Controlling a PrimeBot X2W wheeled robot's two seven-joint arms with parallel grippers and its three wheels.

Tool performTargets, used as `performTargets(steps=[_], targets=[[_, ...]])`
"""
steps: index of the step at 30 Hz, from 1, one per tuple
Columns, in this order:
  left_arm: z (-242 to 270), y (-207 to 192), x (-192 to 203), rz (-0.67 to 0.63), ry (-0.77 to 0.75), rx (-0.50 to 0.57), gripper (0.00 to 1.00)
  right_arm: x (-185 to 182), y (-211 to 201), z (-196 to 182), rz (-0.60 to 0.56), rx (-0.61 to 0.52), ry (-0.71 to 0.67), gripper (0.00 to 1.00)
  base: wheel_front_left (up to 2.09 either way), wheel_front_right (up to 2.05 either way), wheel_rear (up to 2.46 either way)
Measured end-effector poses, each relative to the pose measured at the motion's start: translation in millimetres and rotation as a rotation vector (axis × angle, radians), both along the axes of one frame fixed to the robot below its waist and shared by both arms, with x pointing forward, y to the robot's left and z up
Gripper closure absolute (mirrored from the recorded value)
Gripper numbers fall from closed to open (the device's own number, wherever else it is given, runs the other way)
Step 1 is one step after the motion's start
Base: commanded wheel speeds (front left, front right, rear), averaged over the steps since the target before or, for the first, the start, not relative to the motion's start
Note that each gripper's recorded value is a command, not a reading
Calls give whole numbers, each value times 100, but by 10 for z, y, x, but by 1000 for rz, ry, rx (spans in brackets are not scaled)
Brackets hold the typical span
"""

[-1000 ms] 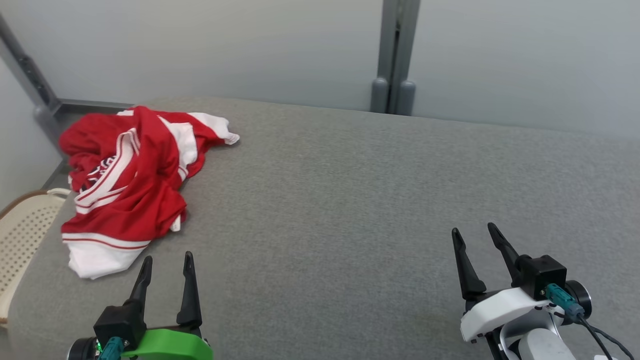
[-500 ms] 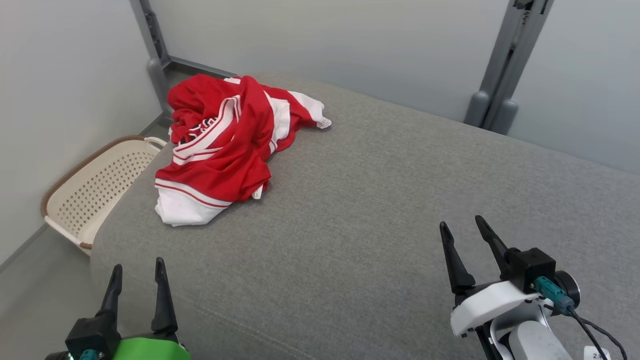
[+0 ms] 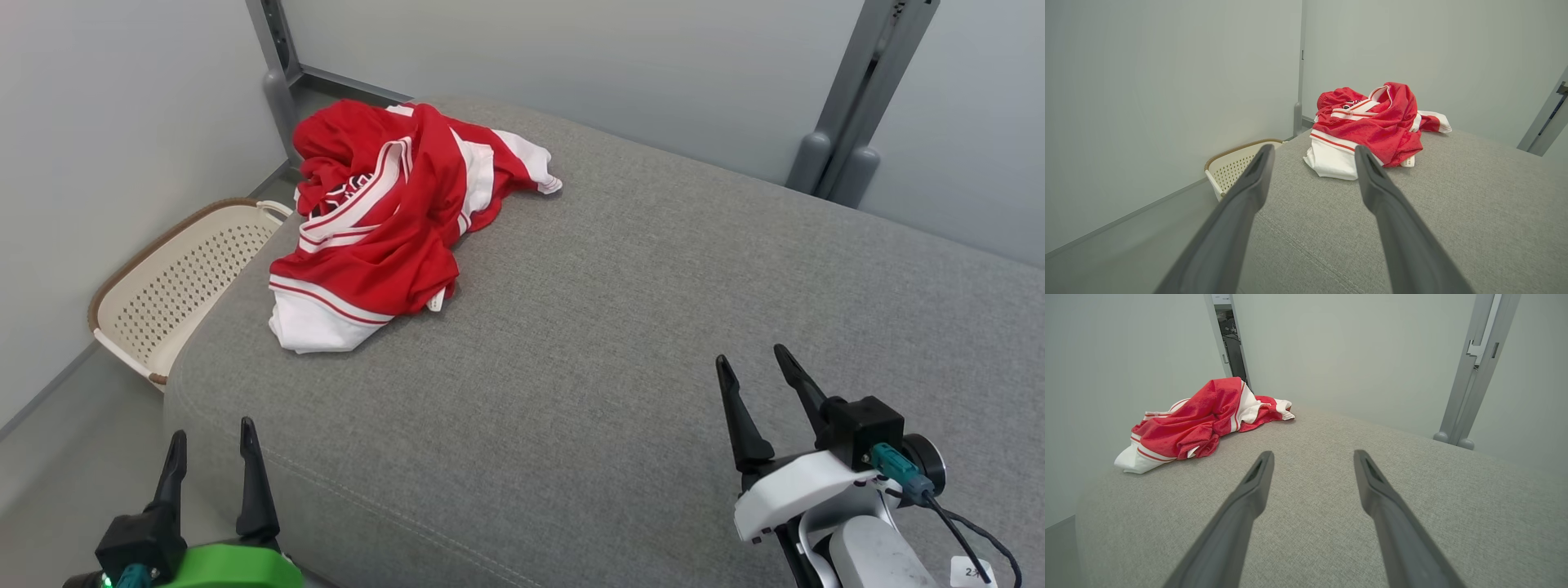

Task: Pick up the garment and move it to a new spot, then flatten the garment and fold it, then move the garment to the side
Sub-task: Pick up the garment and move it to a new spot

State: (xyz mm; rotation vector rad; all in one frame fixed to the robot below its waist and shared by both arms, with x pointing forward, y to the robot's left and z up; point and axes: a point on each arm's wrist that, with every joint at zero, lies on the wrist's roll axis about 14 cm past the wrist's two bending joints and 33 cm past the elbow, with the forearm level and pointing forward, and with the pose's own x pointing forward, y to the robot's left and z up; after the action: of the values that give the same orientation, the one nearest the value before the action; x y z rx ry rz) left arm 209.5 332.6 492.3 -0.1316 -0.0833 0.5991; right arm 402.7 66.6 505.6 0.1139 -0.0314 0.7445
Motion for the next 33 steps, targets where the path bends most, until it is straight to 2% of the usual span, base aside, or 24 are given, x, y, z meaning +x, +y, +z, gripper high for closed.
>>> performTargets(steps=[5,11,22,29,33], targets=[[-30,84,301,-56,30,-28,0,39,-76,-55,-22,-11,5,0,0,0,0],[-108,232,763,-96,103,-125,0,40,-80,-55,-14,-42,-2,0,0,0,0],[-183,323,1789,-154,217,-316,0,237,-333,-79,-76,-98,-18,0,0,0,0],[-617,269,2150,-162,421,-390,0,350,-594,-278,-140,-111,30,0,0,0,0],[-972,182,2176,-169,587,-412,0,391,-734,-398,-175,-120,59,0,0,0,0]])
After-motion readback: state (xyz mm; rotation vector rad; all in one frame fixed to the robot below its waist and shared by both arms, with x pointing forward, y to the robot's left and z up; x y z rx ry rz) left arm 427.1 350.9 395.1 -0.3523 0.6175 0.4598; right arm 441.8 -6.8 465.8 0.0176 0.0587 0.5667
